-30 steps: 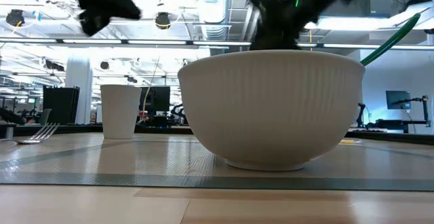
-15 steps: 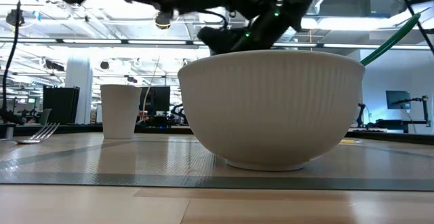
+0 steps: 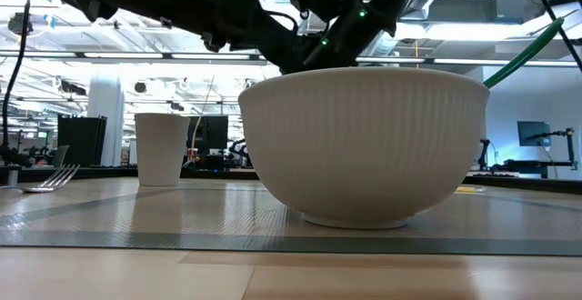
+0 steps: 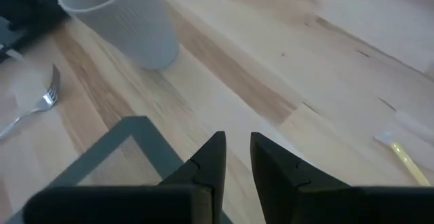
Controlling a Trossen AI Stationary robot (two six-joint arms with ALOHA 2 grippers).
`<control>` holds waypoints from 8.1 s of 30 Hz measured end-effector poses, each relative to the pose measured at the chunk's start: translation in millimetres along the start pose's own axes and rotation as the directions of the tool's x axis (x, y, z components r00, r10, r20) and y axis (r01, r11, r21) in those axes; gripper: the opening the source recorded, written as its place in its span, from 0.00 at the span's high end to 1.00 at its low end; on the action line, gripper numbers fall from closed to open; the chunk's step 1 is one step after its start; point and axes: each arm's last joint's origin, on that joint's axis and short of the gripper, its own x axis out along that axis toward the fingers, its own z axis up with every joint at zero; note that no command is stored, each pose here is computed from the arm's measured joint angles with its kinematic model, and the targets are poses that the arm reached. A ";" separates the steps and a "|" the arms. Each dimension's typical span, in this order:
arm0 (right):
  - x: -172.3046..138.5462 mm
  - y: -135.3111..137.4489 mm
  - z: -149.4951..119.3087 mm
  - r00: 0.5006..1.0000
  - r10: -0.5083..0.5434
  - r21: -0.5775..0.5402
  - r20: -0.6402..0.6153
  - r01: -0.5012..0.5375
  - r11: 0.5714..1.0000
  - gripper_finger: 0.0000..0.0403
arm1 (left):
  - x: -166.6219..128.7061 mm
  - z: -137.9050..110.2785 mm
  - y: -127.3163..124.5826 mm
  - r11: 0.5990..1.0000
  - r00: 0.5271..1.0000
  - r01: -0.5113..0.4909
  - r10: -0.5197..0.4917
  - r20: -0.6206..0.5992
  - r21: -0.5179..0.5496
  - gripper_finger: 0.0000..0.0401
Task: Pick & Place Utensil
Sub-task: Put the fork into the bowl on the silicone mat, then put the cup on the silicone mat to the top left of the bowl
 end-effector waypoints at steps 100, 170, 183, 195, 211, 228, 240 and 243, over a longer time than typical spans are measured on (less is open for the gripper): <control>-128.5 65.0 -26.9 0.977 0.215 -0.391 0.007 -0.195 0.899 0.84 | -160.5 -82.7 31.1 0.738 0.367 -0.399 -0.414 -0.833 -0.544 0.72; -136.5 65.0 -52.3 0.983 0.133 -0.412 -0.126 -0.174 0.894 0.84 | -61.3 10.5 -32.6 0.016 0.497 -0.063 -0.867 -0.045 -0.998 0.99; -146.8 71.6 -108.8 0.964 0.122 -0.409 -0.235 -0.212 0.887 0.84 | -26.9 -5.6 -47.0 -0.157 0.461 -0.408 -0.886 -0.054 -0.899 0.99; -144.5 74.0 -114.1 0.974 0.145 -0.448 -0.173 -0.209 0.869 0.84 | -4.6 -8.2 -30.5 -0.238 0.464 -0.545 -0.884 -0.053 -0.804 0.99; -101.9 88.5 -129.7 0.933 0.237 -0.413 -0.272 -0.335 0.847 0.84 | -7.7 -22.9 -42.8 -0.202 0.448 -0.610 -0.886 -0.122 -0.766 0.99; -98.0 85.8 -130.5 0.926 0.223 -0.411 -0.303 -0.338 0.846 0.84 | 19.4 -32.8 -51.8 -0.189 0.417 -0.635 -0.900 -0.127 -0.749 0.92; -98.1 85.3 -130.7 0.925 0.221 -0.411 -0.308 -0.339 0.846 0.84 | 25.1 -32.0 -51.4 -0.189 0.406 -0.629 -0.907 -0.111 -0.754 0.88; -98.0 84.9 -131.0 0.925 0.216 -0.413 -0.311 -0.337 0.846 0.84 | 27.5 -29.8 -47.4 -0.191 0.417 -0.607 -0.903 -0.105 -0.772 0.88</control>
